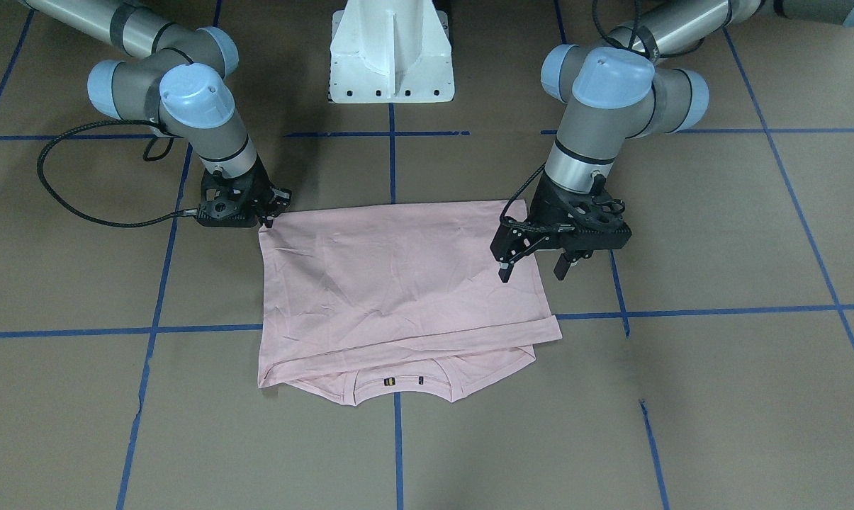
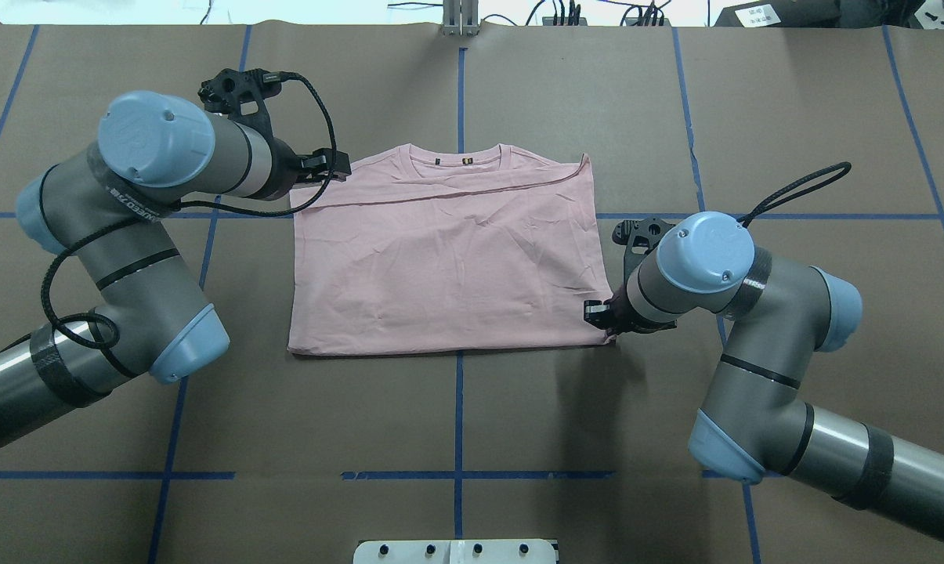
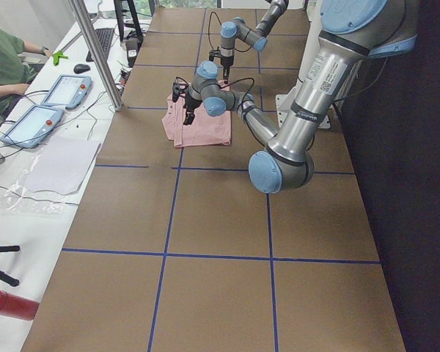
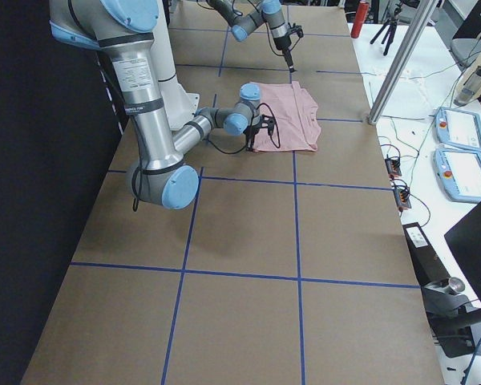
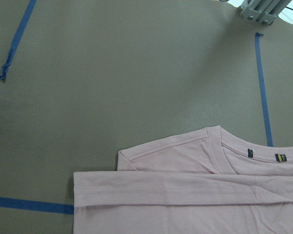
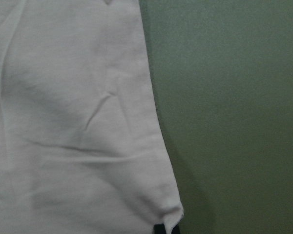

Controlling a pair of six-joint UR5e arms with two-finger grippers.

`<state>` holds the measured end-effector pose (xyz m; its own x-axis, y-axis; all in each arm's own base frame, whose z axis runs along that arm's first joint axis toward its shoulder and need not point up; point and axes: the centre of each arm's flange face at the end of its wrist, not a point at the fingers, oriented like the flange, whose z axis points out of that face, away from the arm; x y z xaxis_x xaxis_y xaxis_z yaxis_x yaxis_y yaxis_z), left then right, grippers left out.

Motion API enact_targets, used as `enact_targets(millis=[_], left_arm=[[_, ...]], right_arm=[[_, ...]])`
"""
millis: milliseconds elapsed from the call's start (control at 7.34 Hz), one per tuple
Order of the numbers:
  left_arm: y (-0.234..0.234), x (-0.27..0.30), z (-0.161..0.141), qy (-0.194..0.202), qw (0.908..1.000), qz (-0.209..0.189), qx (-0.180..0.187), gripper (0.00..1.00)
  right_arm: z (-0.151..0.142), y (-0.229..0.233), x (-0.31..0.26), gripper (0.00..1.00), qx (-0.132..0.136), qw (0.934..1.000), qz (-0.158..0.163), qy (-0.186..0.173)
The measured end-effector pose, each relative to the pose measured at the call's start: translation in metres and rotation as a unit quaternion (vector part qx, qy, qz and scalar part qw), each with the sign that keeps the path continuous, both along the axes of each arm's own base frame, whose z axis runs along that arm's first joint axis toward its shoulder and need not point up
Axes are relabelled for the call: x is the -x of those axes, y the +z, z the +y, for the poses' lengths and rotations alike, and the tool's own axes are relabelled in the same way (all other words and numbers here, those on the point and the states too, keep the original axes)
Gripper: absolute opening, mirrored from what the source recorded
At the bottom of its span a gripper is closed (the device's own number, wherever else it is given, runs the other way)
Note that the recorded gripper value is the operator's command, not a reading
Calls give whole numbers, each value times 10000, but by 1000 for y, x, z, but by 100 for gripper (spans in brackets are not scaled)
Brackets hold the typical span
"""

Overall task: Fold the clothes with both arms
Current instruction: 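Grasp the shirt edge with the right gripper and drag it toward the robot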

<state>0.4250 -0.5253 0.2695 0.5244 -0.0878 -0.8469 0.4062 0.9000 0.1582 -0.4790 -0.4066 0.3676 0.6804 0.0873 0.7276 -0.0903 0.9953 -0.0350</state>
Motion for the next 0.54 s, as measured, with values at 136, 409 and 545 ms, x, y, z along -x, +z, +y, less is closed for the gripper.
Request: enact_targets(millis=[136,409,545], left_arm=[[0,0,0,4,10000,4,-3,100],[-4,0,1,6,10000,31,-27,100],[-7,1,2,6,10000,53,-46,100]], right_arm=[[4,1,-8,0,64,9999,-48,-60],[36,8,-48,0,159,9997,-93,-187],[67,13,-66,0,198,9992,-85,-339]])
